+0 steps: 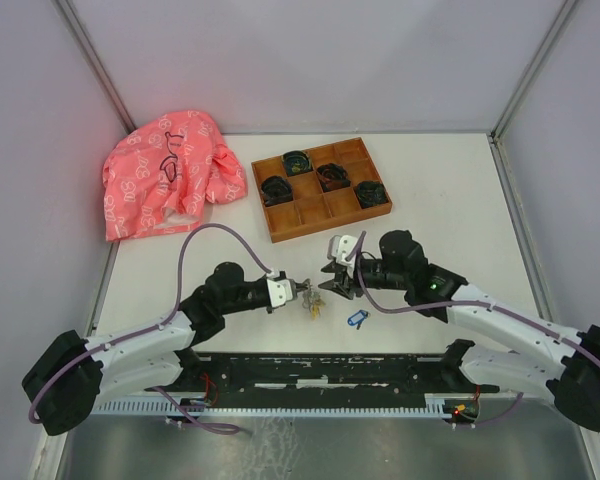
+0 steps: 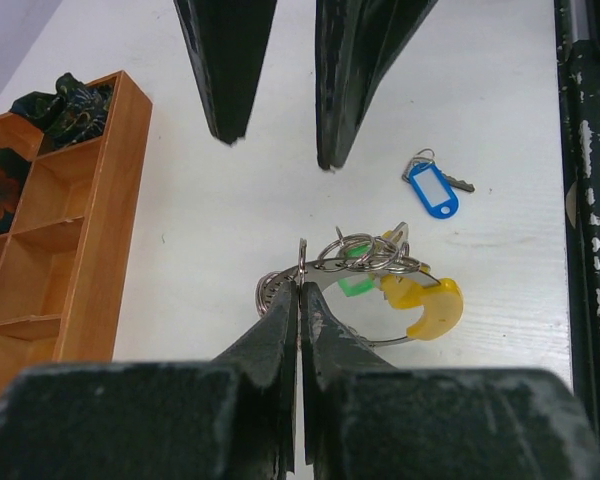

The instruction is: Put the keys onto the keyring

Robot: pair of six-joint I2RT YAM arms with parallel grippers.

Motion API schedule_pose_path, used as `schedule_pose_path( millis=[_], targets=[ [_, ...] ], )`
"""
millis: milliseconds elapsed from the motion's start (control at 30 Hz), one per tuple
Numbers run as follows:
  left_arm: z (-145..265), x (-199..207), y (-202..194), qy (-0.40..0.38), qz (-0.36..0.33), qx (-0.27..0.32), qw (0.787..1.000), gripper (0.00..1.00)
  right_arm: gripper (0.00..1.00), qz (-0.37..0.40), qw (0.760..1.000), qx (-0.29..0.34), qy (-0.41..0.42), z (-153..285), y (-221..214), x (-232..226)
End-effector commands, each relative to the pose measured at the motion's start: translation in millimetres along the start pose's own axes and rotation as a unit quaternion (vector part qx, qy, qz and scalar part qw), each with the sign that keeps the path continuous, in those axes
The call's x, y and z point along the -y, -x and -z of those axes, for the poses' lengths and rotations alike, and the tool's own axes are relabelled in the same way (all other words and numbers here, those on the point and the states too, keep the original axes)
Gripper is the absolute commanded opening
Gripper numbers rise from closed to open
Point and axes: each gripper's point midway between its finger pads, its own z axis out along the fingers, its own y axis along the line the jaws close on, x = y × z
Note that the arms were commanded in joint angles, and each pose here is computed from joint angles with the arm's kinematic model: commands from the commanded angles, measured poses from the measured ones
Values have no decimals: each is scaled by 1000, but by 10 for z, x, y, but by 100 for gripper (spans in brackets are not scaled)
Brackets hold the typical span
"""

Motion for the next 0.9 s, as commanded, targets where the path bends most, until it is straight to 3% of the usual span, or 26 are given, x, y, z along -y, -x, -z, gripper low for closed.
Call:
schedule_pose_path(
  millis=[0,200,233,367,600,867],
  targets=[
    [-16,-173,172,21,-50,17,998,3,47,-2,997,36,-64,196,365,178],
    [-9,-201,209,23,-54,15,998,3,55,-48,988,70,-132,339,489,331],
    [-5,-202,221,24,-54,17,998,3,51,-45,988,72,-126,321,473,310],
    [21,-207,299,21,-35,15,999,3,43,31,996,45,-69,257,314,150],
    [33,-187,427,4,17,1,1000,3,49,145,988,39,-31,240,328,107],
    [30,-138,427,-15,39,-16,999,3,49,170,984,44,43,-6,234,-30]
  ],
)
